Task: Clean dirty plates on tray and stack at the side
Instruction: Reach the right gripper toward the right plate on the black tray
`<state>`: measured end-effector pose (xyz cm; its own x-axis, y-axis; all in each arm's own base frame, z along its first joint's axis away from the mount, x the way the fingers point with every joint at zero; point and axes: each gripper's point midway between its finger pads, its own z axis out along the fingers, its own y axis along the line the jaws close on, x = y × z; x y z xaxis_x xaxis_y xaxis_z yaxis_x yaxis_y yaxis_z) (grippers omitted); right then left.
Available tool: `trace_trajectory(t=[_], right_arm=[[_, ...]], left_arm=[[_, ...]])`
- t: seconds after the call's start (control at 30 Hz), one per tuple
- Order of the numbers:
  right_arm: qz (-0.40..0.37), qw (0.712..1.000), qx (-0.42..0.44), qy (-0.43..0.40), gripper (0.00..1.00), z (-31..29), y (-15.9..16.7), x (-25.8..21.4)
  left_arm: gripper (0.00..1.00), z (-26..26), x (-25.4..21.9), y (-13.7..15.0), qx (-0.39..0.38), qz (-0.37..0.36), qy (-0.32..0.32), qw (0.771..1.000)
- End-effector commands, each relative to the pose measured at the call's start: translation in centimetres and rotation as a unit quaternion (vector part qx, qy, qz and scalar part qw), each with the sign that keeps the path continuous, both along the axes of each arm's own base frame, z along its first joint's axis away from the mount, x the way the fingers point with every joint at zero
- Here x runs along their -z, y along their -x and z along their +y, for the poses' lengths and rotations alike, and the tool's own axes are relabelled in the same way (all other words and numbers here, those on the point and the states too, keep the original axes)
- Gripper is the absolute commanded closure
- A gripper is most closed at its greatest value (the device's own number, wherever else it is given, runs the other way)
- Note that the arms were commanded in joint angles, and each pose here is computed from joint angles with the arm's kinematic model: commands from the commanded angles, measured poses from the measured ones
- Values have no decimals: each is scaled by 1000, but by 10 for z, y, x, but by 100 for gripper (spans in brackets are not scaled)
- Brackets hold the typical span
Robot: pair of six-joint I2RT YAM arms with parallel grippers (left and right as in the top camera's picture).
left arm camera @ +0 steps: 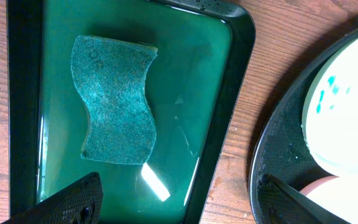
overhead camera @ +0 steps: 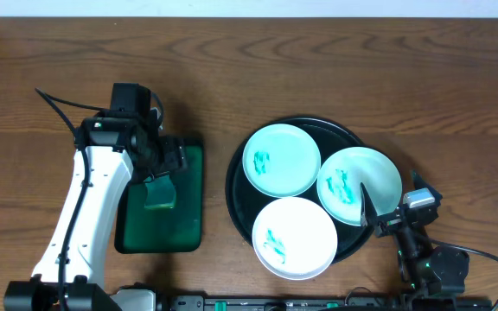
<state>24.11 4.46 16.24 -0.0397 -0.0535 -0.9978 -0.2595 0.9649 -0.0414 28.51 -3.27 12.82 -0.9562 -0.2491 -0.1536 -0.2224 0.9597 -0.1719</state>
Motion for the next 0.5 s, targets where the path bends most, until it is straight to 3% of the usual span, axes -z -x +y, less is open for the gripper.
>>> trace_trajectory(t=[0.0, 0.1, 0.2, 0.47], right_arm=[[2, 999, -35, -18, 1, 11, 4, -1], [5, 991, -126, -48, 1, 40, 17, -6], [46, 981, -159, -96, 1, 51, 24, -1], [149, 968, -168, -113, 1, 57, 36, -20]], left_arm=[[20, 1, -8, -4, 6, -12, -4, 1000], [20, 1, -8, -4, 6, -12, -4, 1000], [20, 1, -8, -4, 6, -13, -4, 1000], [20, 1, -9, -8, 6, -22, -4, 1000]])
